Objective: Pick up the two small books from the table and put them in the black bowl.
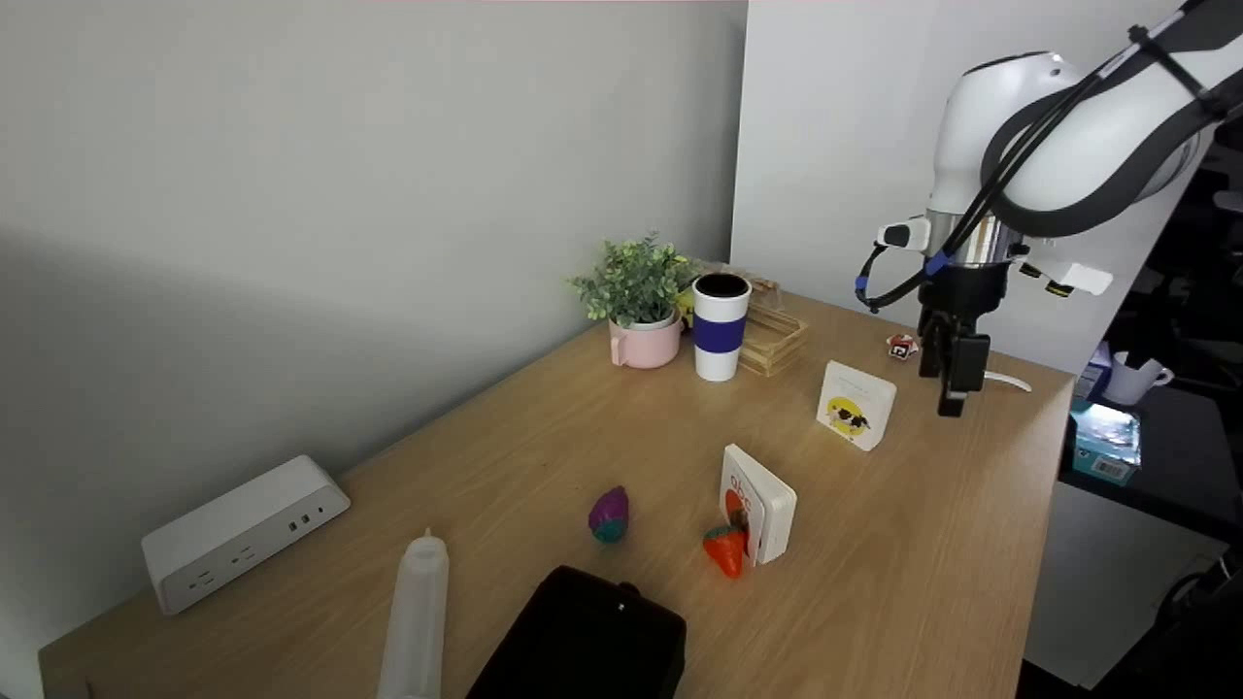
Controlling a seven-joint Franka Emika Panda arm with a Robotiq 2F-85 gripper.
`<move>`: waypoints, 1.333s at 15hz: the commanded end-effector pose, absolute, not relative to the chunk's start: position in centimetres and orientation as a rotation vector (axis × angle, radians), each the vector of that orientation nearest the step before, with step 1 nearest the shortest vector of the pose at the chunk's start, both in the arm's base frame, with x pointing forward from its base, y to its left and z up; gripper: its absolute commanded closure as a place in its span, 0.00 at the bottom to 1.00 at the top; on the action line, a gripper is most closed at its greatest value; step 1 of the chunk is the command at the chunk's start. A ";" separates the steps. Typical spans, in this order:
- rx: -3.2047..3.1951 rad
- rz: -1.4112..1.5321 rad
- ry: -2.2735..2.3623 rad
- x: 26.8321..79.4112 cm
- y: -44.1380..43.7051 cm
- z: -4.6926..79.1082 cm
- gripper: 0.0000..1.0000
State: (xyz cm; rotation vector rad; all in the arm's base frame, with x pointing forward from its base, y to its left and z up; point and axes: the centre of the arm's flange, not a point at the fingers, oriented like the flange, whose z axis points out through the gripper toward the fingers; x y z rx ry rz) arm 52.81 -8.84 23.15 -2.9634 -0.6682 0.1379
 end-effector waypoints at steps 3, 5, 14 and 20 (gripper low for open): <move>-3.097 0.081 -0.426 55.1 -8.7 21.5 0.00; -3.153 0.046 -0.369 55.5 -8.6 21.1 0.00; -3.224 0.043 -0.161 58.0 -10.5 18.4 0.00; -3.215 0.052 -0.118 58.9 -11.8 17.3 0.00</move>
